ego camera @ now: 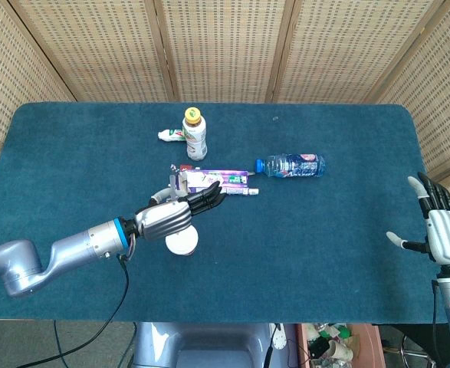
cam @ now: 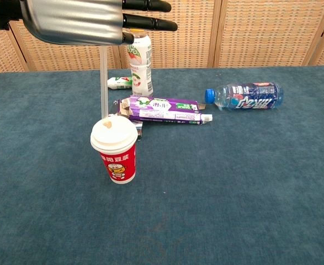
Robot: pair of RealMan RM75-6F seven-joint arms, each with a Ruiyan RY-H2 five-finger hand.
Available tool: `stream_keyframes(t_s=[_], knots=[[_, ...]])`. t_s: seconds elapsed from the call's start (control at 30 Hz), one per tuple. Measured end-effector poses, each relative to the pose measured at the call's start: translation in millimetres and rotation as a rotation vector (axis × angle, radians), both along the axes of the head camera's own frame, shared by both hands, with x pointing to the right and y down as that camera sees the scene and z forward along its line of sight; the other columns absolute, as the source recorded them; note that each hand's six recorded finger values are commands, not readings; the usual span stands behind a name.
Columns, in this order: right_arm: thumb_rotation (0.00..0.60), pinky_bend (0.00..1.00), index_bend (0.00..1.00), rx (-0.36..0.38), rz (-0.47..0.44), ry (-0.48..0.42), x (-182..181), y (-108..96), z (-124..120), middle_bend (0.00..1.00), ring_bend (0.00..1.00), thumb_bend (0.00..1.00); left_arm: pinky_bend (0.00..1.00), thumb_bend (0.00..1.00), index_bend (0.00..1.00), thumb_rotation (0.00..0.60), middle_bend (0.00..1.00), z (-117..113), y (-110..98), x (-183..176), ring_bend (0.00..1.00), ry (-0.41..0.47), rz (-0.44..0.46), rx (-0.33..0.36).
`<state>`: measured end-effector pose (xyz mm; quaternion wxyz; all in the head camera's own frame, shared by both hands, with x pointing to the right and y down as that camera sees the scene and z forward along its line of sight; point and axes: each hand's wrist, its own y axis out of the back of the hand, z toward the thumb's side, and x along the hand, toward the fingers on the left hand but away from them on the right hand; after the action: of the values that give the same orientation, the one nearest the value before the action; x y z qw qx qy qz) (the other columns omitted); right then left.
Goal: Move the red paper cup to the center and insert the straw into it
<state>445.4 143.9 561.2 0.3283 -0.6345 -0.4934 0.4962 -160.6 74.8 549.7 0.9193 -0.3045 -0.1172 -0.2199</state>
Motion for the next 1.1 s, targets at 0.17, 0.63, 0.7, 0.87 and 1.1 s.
stream_keyframes(t_s=[0.17,0.63,0.7,0.87,1.1], knots=[[0.6,0.0,0.0,0.002,0.004,-0.001,1,0,-1,0.0,0.0,0.0,0.0,0.39,0.62,0.6,0.0,3,2,2,0.0,0.002,0.002,-0.006],[0.6,0.0,0.0,0.002,0.009,-0.003,3,-1,-1,0.0,0.0,0.0,0.0,0.39,0.62,0.6,0.0,7,3,9,0.0,0.0,0.015,-0.006],[0.6,0.0,0.0,0.002,0.009,-0.003,3,-1,-1,0.0,0.0,0.0,0.0,0.39,0.62,0.6,0.0,8,4,9,0.0,-0.005,0.018,-0.007],[0.6,0.0,0.0,0.003,0.009,-0.003,4,-1,-1,0.0,0.0,0.0,0.0,0.38,0.62,0.6,0.0,12,8,11,0.0,-0.012,0.034,-0.009],[0.6,0.0,0.0,0.005,0.007,-0.006,3,-1,-2,0.0,0.0,0.0,0.0,0.39,0.62,0.6,0.0,17,13,8,0.0,-0.02,0.047,0.007]])
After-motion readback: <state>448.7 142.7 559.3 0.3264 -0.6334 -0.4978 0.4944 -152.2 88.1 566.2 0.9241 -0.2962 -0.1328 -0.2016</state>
